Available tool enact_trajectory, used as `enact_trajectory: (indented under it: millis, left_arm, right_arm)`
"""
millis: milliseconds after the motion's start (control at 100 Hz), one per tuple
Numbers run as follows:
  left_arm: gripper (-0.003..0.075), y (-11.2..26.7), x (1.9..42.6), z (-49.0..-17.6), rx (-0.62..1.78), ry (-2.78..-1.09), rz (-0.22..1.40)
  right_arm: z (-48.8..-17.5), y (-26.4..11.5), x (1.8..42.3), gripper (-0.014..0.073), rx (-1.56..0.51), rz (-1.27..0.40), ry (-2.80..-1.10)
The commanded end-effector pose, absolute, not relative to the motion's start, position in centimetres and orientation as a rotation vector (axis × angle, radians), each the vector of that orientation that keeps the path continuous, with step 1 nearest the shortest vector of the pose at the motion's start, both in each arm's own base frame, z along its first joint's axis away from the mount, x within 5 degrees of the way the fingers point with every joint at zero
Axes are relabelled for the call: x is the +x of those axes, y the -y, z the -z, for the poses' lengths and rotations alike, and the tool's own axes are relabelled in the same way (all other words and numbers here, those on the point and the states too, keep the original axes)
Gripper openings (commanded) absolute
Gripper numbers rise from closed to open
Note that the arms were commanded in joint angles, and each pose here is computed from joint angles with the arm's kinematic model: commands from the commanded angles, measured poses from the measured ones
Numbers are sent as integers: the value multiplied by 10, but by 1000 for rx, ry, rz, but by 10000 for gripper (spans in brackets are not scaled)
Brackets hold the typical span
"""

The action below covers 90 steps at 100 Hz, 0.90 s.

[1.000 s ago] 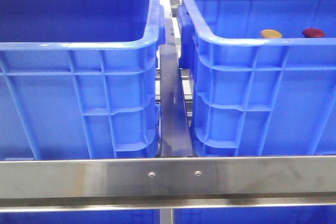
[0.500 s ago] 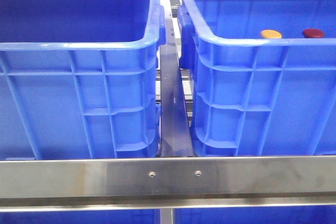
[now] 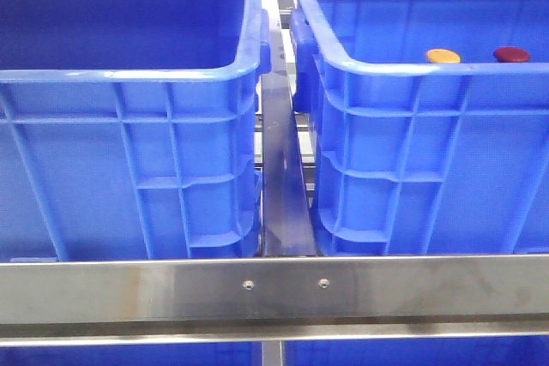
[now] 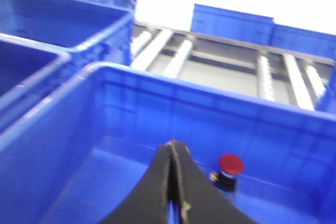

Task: Pick red and yellow buttons and place in box

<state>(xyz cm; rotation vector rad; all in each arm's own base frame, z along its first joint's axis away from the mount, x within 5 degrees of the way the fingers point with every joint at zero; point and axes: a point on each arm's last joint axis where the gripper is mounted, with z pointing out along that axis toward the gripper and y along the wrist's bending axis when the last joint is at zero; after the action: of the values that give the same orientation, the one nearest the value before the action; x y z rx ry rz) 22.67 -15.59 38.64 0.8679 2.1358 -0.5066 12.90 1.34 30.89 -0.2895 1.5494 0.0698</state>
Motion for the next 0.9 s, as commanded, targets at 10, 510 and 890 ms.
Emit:
enact_trajectory:
  millis: [10, 510, 890]
  left_arm:
    - [-20, 144, 210, -405, 753, -1997, 495]
    - [-20, 85, 124, -365, 623, -1778, 441]
    - [-20, 56, 74, -314, 611, -1731, 440]
  right_arm:
    - [-324, -20, 122, -41, -263, -188, -1445]
    - [-314, -26, 91, -41, -284, -178, -1356]
    - [-285, -29, 68, -41, -272, -160, -1322]
